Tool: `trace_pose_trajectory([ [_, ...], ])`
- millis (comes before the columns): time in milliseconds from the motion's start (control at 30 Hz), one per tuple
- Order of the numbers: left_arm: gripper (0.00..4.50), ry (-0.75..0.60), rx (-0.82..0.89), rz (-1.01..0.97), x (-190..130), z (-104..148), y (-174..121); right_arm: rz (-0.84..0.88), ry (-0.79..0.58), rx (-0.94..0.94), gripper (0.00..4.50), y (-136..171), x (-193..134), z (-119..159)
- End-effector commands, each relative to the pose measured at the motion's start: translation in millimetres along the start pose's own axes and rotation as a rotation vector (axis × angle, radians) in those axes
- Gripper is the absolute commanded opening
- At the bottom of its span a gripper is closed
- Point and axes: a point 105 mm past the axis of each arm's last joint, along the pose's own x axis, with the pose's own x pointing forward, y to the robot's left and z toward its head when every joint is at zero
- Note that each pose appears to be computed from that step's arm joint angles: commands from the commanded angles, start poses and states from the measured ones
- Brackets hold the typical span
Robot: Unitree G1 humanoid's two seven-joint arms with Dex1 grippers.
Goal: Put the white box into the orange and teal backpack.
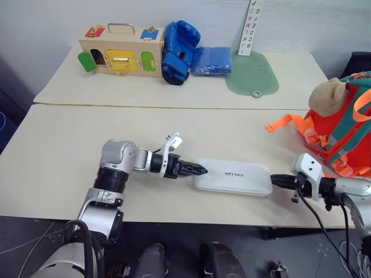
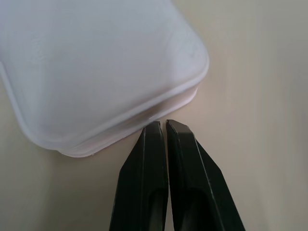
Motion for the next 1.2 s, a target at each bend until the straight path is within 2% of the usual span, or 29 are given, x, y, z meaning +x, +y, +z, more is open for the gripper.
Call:
trace_pose_trajectory([
  [33, 3.98, 0.021, -0.013, 0.032, 13.3, -3.0, 9.0, 0.009, -0.048, -0.021, 0.08, 3.2, 4.2, 15.8],
  [367, 3.98, 0.026, -0.015, -0.03, 28.2, 4.4, -3.9, 0.014, -0.057, -0.026, 0.08, 8.9, 9.7, 18.9],
  [467, 3.43, -0.012, -0.018, -0.077, 24.2, 12.7, -12.2, 0.008, -0.055, -0.026, 0.0, 8.9, 12.1, 17.4],
  [700, 1.36, -0.09, -0.003, -0.15, 0.8, 26.2, -26.8, -0.062, -0.07, 0.002, 0.0, 3.0, 10.1, 15.2],
  [733, 1.23, -0.106, -0.005, -0.155, -2.6, 27.8, -27.6, -0.076, -0.067, 0.01, 0.0, 2.0, 9.1, 14.0],
  [833, 1.21, -0.167, -0.008, -0.173, -12.7, 32.8, -29.9, -0.122, -0.079, 0.046, 0.0, -0.1, 1.7, 12.4],
  [967, 1.21, -0.307, 0.026, -0.193, -39.9, 42.9, -34.4, -0.185, -0.12, 0.145, 0.93, 3.7, -29.4, 13.4],
  [1067, 1.21, -0.39, 0.072, -0.191, -68.6, 47.6, -43.4, -0.308, -0.153, 0.226, 1.93, -1.5, -72.9, 14.6],
  [1200, 1.21, -0.535, 0.251, -0.196, -107.5, 43.7, -65.0, -0.543, -0.225, 0.368, 3.34, -22.5, -143.6, 13.8],
])
